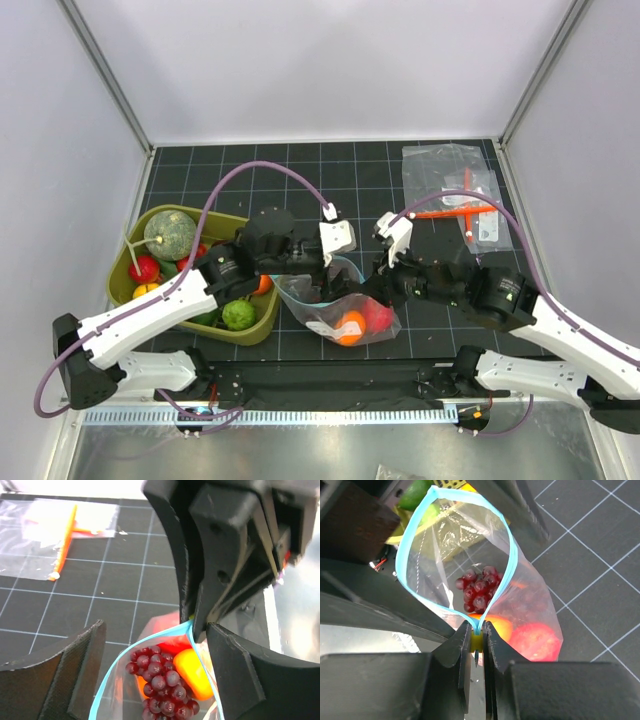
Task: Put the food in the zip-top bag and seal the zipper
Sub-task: Zip the zipper food storage bag at the center of the board.
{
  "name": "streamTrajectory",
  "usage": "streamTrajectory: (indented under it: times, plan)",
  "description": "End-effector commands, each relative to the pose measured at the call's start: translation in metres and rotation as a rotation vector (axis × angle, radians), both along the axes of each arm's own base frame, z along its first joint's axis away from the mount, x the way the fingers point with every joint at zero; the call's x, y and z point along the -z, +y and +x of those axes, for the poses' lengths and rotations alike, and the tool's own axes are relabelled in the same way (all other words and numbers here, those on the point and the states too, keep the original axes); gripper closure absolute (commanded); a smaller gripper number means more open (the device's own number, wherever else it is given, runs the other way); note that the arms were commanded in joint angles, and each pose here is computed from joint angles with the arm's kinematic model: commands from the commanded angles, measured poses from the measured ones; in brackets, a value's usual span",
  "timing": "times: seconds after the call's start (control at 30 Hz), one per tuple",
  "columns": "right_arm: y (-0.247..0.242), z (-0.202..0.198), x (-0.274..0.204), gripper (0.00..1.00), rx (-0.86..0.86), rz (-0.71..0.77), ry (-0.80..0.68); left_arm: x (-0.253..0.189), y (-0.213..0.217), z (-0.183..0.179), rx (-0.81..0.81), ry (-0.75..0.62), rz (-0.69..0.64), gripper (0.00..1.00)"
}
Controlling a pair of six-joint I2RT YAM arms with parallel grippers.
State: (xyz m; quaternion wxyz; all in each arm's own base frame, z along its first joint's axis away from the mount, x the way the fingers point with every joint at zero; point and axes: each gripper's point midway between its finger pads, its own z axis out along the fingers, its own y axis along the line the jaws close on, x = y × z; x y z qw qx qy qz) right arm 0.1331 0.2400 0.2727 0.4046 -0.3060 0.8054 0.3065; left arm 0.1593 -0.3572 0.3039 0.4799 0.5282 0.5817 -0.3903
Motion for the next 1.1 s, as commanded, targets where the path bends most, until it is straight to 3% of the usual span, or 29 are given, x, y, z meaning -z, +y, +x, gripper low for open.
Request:
streamTrajectory:
  times: [0.0,0.17,0.37,0.47,0.5,0.6,0.7,0.73,0.83,1.07]
  plan:
    - [0.004,-0.008,-0.035,0.99,-0.061,0.095,-0.053,-0.001,-0.001,-0.011,0.085,-0.039,0.01,0.17]
    - [0.001,-0.013,-0.041,0.99,-0.083,0.106,-0.062,0.017,-0.003,-0.018,0.147,-0.07,0.043,0.28]
    - [-0.001,-0.015,-0.042,0.99,-0.101,0.104,-0.077,0.04,-0.003,-0.02,0.162,-0.07,0.106,0.51]
    - [-0.001,-0.016,-0.044,0.99,-0.114,0.111,-0.092,0.048,-0.003,-0.014,0.134,-0.07,0.141,0.8]
    - [-0.001,-0.016,-0.045,0.99,-0.115,0.112,-0.097,0.052,-0.002,-0.011,0.118,-0.063,0.162,1.0]
    - [-0.001,-0.017,-0.051,0.96,-0.128,0.142,-0.132,0.053,0.001,0.002,0.026,-0.06,0.186,1.0]
    - [0.001,-0.018,-0.054,0.64,-0.149,0.197,-0.183,0.05,0.002,0.002,0.016,-0.061,0.169,1.0]
    - [0.005,-0.017,-0.05,0.45,-0.16,0.211,-0.196,0.048,0.003,0.0,0.018,-0.06,0.16,1.0]
    - [0.007,-0.014,-0.044,0.3,-0.152,0.259,-0.245,0.038,0.006,-0.008,0.038,-0.077,0.097,1.0]
    - [0.009,-0.006,-0.026,0.31,-0.115,0.316,-0.296,0.02,0.014,-0.022,0.064,-0.089,0.008,1.0]
